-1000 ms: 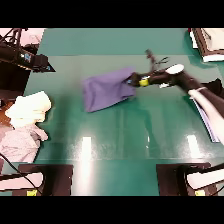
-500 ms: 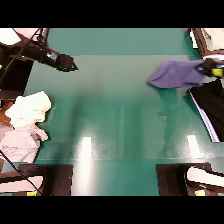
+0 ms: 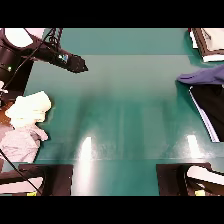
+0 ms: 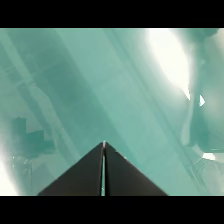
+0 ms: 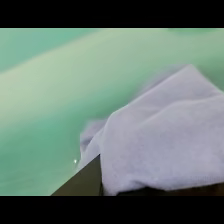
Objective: Fold the shirts.
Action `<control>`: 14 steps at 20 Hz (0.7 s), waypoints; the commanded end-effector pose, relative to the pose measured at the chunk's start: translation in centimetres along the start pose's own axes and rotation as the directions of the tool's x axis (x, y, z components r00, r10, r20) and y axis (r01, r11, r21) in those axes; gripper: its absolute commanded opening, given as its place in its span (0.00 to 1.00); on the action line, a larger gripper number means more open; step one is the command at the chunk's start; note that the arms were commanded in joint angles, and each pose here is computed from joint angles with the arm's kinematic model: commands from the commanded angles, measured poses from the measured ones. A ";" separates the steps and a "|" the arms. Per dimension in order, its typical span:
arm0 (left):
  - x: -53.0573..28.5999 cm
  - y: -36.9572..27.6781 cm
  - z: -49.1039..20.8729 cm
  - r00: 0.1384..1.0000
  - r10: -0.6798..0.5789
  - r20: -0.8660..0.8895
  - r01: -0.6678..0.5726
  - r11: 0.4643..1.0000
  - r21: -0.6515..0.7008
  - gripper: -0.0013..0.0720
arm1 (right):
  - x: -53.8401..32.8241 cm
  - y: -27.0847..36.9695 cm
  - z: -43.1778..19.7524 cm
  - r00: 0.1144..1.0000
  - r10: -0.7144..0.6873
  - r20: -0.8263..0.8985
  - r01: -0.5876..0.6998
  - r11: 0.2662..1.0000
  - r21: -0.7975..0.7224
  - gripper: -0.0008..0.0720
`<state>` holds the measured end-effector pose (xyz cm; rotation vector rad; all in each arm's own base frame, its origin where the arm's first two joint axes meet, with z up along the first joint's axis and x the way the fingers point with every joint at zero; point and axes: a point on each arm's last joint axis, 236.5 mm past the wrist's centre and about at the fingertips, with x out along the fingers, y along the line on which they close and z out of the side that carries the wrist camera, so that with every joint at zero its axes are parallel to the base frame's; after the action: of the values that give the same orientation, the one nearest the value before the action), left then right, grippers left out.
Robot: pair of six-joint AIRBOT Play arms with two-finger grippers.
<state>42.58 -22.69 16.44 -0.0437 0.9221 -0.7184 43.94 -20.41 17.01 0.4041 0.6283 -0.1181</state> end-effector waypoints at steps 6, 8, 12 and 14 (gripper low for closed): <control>0.1 -0.1 0.1 1.000 0.001 0.002 -0.001 1.000 0.006 0.05 | -7.5 -0.5 2.8 0.998 -0.045 0.051 0.045 0.999 0.008 0.03; 0.1 -0.1 0.0 1.000 0.002 0.001 -0.002 1.000 0.007 0.05 | -9.1 -1.1 2.2 0.997 -0.061 0.039 0.060 0.998 0.035 0.03; 0.1 0.0 0.0 1.000 0.006 0.000 -0.006 1.000 0.016 0.05 | -11.6 -5.1 -1.7 0.967 -0.230 -0.113 0.243 0.963 0.113 0.03; 0.1 0.0 -0.1 1.000 0.006 -0.003 -0.006 1.000 0.017 0.05 | -12.0 -7.2 -5.2 0.924 -0.300 -0.238 0.336 0.934 0.125 0.03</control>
<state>42.63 -22.70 16.42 -0.0314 0.9170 -0.7192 34.11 -24.00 21.13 0.4403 0.7303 -0.3165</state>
